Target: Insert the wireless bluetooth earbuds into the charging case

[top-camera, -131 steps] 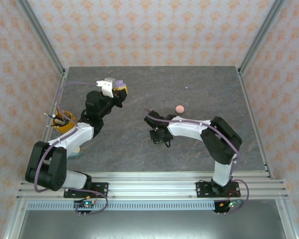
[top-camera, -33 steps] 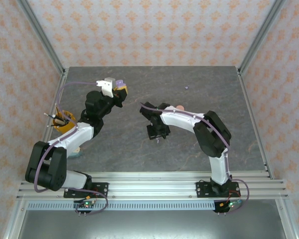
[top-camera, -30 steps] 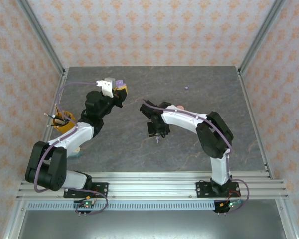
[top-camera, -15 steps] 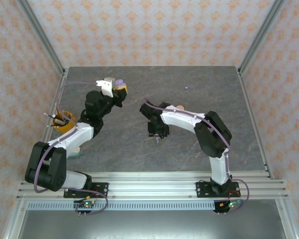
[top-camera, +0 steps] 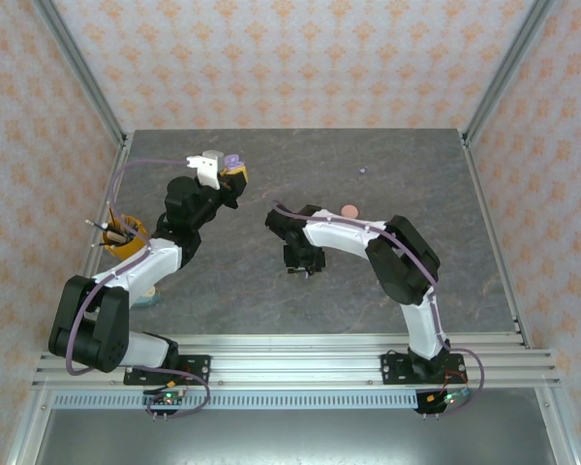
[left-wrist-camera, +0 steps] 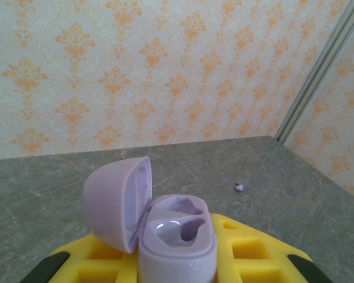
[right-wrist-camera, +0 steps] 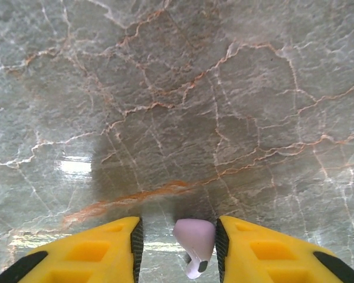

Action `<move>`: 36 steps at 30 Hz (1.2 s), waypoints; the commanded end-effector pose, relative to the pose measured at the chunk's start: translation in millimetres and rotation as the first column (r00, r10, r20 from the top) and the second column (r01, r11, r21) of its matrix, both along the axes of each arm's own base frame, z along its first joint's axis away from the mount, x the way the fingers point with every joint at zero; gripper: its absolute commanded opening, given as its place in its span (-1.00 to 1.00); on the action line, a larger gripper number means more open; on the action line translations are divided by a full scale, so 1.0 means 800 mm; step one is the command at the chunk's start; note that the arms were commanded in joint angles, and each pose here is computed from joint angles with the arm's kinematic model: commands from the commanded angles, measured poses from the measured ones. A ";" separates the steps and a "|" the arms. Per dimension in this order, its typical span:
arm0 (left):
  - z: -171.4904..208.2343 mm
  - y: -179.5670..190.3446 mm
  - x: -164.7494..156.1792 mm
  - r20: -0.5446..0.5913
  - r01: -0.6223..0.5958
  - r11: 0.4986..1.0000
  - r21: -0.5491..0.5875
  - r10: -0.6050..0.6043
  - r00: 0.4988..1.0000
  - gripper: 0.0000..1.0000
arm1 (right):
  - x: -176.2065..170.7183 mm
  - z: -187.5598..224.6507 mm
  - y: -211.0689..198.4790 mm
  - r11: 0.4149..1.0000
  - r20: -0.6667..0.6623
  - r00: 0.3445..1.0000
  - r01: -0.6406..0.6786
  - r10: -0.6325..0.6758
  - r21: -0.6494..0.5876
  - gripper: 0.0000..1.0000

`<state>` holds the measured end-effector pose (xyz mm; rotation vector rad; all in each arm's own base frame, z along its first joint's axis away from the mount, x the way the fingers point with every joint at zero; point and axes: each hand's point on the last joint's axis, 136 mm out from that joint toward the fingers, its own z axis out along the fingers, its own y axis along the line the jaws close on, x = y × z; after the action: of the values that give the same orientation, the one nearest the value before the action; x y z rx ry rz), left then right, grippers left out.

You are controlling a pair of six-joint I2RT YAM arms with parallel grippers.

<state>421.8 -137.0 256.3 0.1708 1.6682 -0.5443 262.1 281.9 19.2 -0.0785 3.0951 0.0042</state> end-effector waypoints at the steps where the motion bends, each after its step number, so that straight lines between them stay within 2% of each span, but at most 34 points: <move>1: 0.030 -0.001 -0.004 0.070 -0.003 1.000 -0.012 0.004 0.998 -1.00 | 0.005 -0.009 -0.020 0.996 0.019 1.000 0.006 -0.004 -0.094 -0.25; 14: 0.029 -0.001 -0.004 0.069 -0.002 1.000 -0.011 0.002 0.998 -1.00 | 0.002 -0.021 -0.035 0.994 0.004 1.000 0.029 -0.028 -0.106 -0.38; 20: 0.029 -0.001 -0.004 0.069 -0.001 1.000 -0.011 0.002 0.998 -1.00 | -0.004 -0.019 -0.037 0.996 -0.005 1.000 0.015 -0.016 -0.089 -0.37; 30: 0.031 -0.002 -0.004 0.068 0.003 1.000 -0.013 -0.002 0.998 -1.00 | -0.008 -0.008 -0.029 0.985 -0.010 0.985 -0.171 0.171 -0.031 -0.37; 36: 0.032 -0.002 -0.005 0.068 0.002 1.000 -0.014 -0.001 0.998 -1.00 | -0.008 -0.012 -0.032 0.977 -0.035 0.977 -0.210 0.209 -0.041 -0.38</move>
<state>421.8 -137.0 256.2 0.1708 1.6686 -0.5443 261.8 281.7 18.4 -0.3478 3.0583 0.0878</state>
